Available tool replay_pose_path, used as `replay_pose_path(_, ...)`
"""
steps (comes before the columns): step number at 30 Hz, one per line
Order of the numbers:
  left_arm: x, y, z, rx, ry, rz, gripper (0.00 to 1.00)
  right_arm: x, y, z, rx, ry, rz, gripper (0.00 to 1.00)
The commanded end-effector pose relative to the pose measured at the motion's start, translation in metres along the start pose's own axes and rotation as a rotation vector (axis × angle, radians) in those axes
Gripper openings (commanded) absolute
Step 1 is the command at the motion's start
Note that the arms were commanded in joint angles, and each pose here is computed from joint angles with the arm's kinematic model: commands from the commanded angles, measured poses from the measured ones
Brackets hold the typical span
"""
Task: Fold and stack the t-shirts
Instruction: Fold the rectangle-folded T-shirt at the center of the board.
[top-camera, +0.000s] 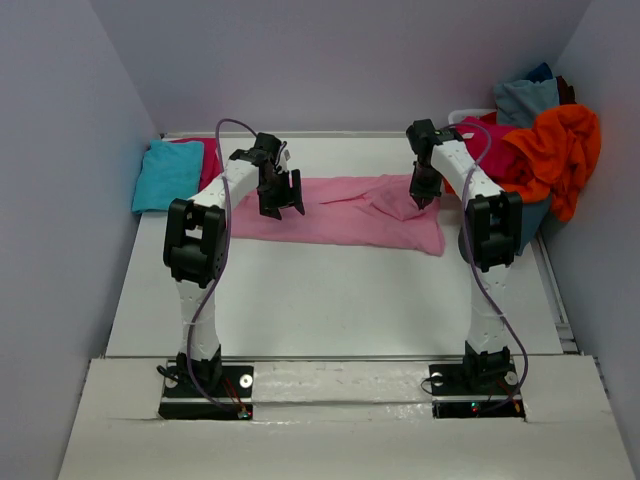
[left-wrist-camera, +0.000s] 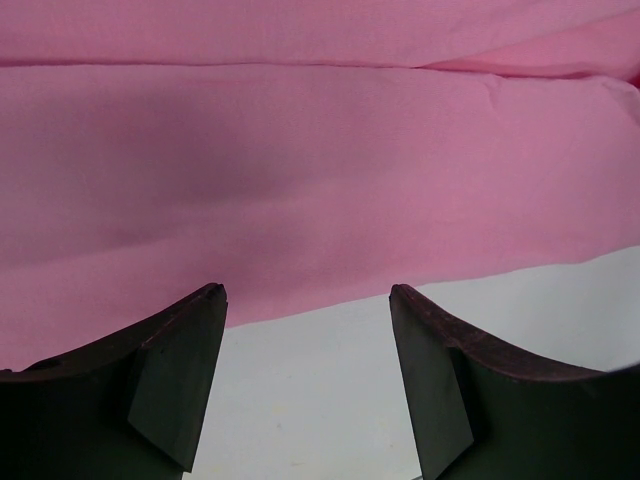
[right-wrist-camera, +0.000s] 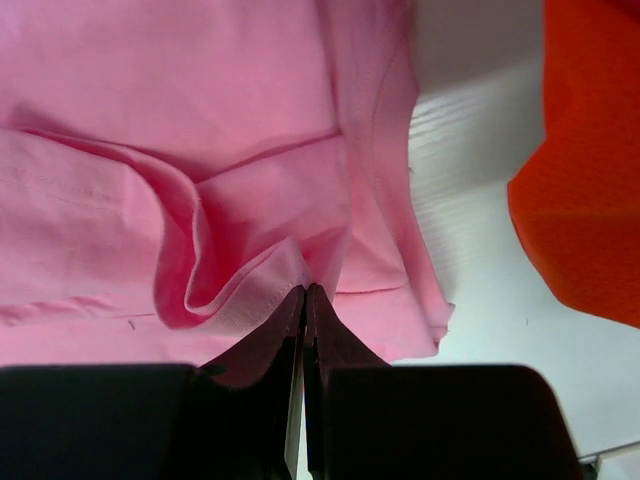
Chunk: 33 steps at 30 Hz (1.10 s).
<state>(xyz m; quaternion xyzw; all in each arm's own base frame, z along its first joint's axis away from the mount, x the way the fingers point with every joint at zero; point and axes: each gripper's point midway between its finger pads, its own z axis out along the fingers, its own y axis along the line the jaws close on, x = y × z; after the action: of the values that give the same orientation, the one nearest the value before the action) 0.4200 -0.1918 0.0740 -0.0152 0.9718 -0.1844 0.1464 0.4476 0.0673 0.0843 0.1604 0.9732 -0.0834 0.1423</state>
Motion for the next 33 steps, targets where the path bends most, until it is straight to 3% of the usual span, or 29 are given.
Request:
replay_pose_path(1, -0.009, -0.005, -0.01, 0.01, -0.017, 0.023, 0.77, 0.003, -0.008, -0.002, 0.054, 0.006, 0.014, 0.07)
replay_pose_path(7, -0.012, -0.014, -0.006, 0.055, -0.008, 0.036, 0.77, 0.019, -0.01, 0.01, 0.062, 0.051, 0.002, 0.07)
replay_pose_path(12, -0.036, -0.054, -0.002, 0.146, -0.034, 0.087, 0.77, 0.024, -0.008, 0.014, 0.051, 0.066, 0.001, 0.07)
replay_pose_path(21, -0.088, -0.167, -0.011, 0.639, -0.145, 0.122, 0.75, 0.021, -0.004, 0.009, 0.017, 0.046, 0.001, 0.07)
replay_pose_path(23, -0.088, -0.186, -0.011, 0.729, -0.115, 0.096, 0.75, 0.021, -0.005, 0.009, 0.022, 0.047, -0.006, 0.07)
replay_pose_path(28, -0.071, -0.24, -0.018, 0.949, -0.08, 0.206, 0.75, 0.018, -0.006, 0.005, 0.025, 0.037, -0.01, 0.07)
replay_pose_path(33, -0.058, -0.252, 0.003, 1.053, 0.01, 0.167, 0.75, 0.016, -0.004, 0.002, 0.009, 0.027, -0.005, 0.07)
